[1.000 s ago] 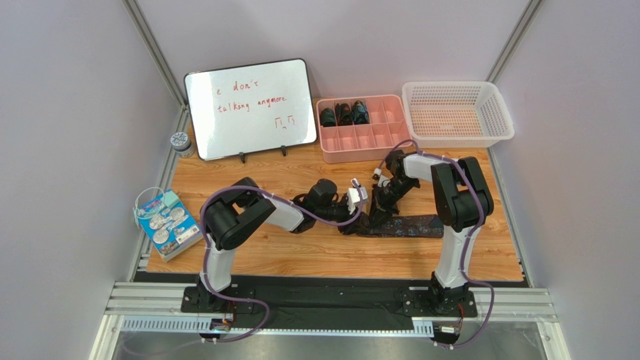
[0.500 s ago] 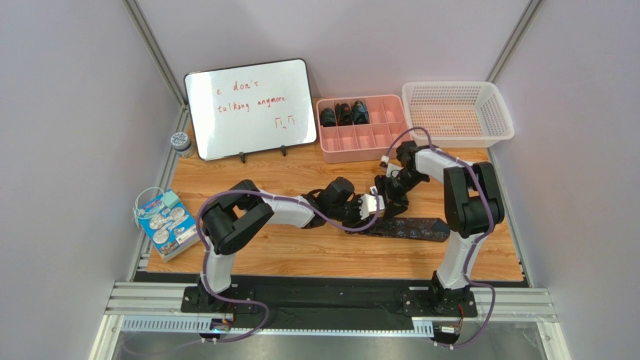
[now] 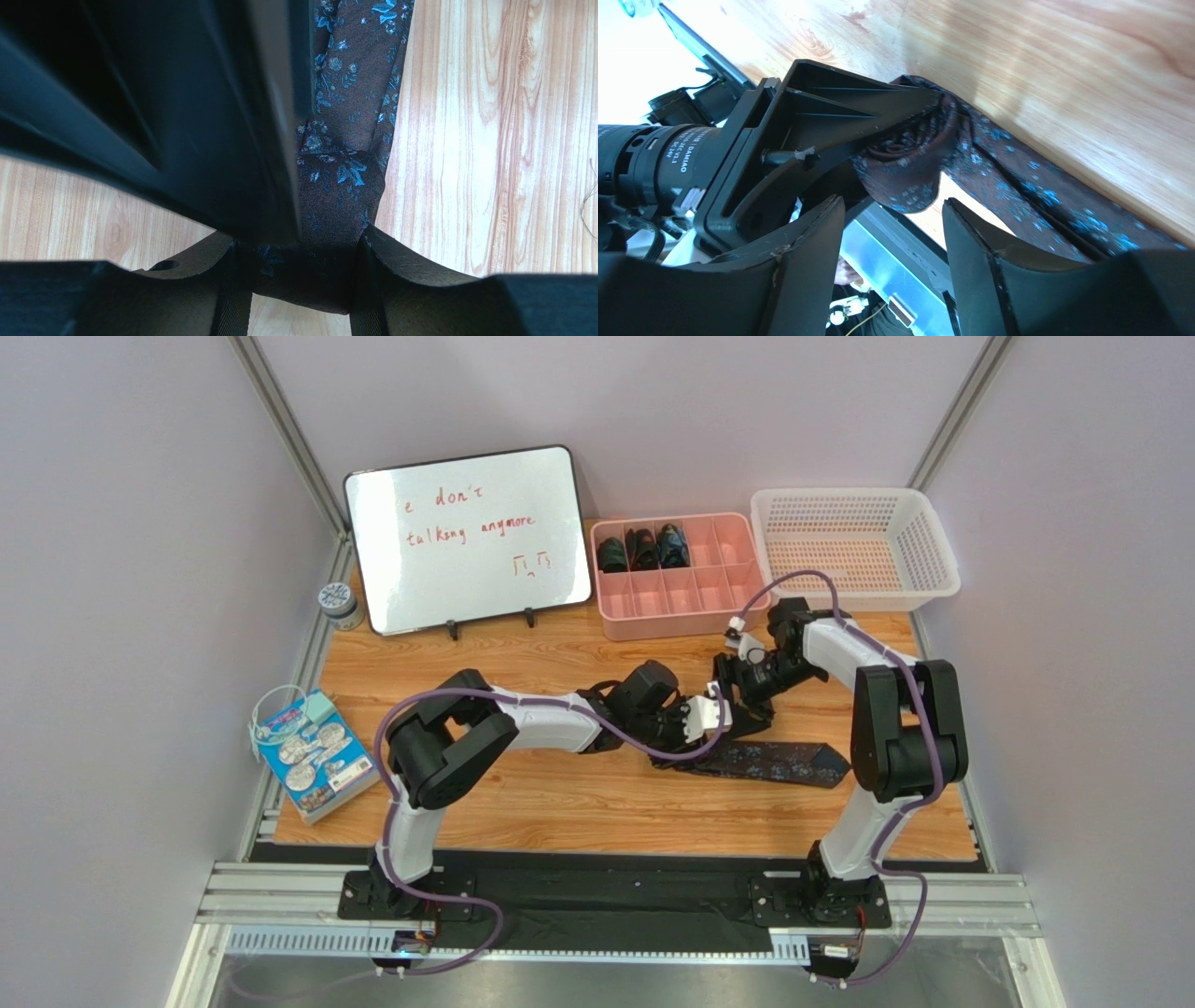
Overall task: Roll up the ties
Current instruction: Roll the tie at the center of the board.
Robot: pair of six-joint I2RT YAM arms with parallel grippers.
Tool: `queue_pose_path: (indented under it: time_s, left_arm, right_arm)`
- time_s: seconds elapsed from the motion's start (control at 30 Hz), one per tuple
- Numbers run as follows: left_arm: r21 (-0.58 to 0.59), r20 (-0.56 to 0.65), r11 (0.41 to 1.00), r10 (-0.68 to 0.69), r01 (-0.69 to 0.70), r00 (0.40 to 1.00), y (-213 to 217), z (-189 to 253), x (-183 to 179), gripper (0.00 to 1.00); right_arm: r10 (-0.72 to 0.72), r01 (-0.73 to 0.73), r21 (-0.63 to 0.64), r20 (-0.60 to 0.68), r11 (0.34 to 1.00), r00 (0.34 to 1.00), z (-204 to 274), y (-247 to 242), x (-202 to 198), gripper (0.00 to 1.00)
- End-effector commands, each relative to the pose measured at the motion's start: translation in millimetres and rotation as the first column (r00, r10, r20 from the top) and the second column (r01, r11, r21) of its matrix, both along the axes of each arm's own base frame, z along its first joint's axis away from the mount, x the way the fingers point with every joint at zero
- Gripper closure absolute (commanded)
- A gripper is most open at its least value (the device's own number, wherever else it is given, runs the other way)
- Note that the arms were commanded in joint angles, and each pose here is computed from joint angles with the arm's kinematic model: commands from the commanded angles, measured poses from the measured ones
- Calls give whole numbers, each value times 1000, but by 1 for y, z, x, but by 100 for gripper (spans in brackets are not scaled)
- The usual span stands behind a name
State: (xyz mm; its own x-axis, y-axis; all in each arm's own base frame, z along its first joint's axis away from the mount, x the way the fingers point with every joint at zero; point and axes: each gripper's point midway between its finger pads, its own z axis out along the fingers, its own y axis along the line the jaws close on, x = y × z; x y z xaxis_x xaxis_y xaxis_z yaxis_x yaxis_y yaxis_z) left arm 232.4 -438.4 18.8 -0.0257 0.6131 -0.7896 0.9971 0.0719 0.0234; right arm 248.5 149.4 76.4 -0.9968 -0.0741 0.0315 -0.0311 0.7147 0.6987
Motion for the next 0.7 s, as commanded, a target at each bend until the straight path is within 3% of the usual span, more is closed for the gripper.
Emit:
queue_pose_path:
  time_s: [0.0,0.2,0.3,0.33,0.5,0.63,0.67]
  left_arm:
    - [323,-137,946,23,23,990,67,-80,-34,92]
    - [286,-170,957,13,37,985,58,-70,-39,83]
    - [255,-178,966,16,30,984,52,-61,-39,72]
    - [237,-178,971,18,25,984,52,-55,-38,62]
    - [86,-159,996,49,-36,986,34,-20,-27,44]
    - [-18,-156,996,79,-83,985,25,9,-17,40]
    - [-53,-145,994,87,-96,986,21,16,-11,34]
  right_arm:
    - [14,-16,51,34,999,999,1,17,-1,44]
    - [3,-3,-30,-11,1000,1000,-32,12,-8,61]
    - [-3,0,-82,-45,997,999,-46,4,-11,88]
    - [-7,1,-110,-51,994,999,-52,0,-12,100]
    - [-22,7,-246,-57,969,998,-70,-20,-11,100]
    - [-23,6,-335,-48,942,999,-76,-32,-4,100]
    - [-7,-8,-352,-40,936,999,-76,-31,-2,100]
